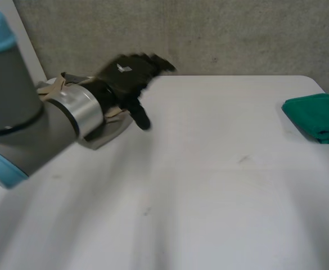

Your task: Fold the laundry.

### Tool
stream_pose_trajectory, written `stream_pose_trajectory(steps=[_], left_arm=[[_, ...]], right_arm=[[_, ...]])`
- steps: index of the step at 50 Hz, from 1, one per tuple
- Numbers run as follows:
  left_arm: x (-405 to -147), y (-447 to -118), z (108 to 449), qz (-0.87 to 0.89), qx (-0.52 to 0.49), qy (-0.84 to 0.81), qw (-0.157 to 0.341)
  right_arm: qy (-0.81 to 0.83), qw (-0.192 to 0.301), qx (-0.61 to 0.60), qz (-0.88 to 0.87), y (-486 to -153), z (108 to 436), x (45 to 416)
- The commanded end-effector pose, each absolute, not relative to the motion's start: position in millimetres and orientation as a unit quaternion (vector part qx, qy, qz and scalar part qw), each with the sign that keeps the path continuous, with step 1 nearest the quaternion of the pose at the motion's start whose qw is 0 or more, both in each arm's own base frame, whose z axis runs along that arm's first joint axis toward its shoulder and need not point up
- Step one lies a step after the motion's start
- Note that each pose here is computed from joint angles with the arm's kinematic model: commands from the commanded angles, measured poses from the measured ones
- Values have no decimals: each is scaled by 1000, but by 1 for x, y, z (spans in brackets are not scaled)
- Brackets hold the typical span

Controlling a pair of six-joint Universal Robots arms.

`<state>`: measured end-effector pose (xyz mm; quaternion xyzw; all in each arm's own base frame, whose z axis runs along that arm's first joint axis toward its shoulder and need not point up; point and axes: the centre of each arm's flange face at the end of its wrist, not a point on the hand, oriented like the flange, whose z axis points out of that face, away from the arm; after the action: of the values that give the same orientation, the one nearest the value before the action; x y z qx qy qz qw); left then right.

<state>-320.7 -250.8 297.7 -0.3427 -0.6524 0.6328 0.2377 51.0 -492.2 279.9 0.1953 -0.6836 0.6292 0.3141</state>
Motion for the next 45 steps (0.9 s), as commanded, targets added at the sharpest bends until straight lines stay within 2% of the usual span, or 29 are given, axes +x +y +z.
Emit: stream_pose_trajectory(steps=[1,4,5,6,11,12,16,20,24,29,34,39,43,45], left_arm=[[-281,-300,324,711,-279,-624,167],[-259,-328,323,719,-270,-624,145],[-253,-336,320,717,-270,-627,141],[-240,-354,307,709,-269,-639,133],[-214,-398,267,690,-268,-665,101],[-211,-405,262,690,-270,-665,93],[-208,-442,215,685,-300,-661,55],[-201,-470,185,698,-312,-644,20],[-199,-489,160,709,-312,-632,7],[-198,-503,148,725,-298,-621,-14],[-212,-496,164,746,-266,-609,-49],[-248,-453,222,791,-258,-554,-35],[-293,-392,255,810,-271,-519,38],[-326,-344,262,799,-294,-511,119]], right_arm=[[-675,108,235,691,-436,307,155],[-676,51,277,681,-409,297,195],[-678,20,305,668,-389,286,219],[-681,7,318,659,-380,279,228],[-682,-51,384,621,-320,248,276],[-684,-62,401,606,-303,233,285],[-686,-75,428,583,-275,207,295],[-692,-75,444,564,-258,186,294],[-704,-73,450,544,-247,172,288],[-715,-72,448,531,-240,162,279],[-711,-68,445,540,-236,166,275],[-714,-49,422,556,-250,177,262],[-712,-30,395,580,-264,195,249],[-710,-22,381,592,-269,204,244]])
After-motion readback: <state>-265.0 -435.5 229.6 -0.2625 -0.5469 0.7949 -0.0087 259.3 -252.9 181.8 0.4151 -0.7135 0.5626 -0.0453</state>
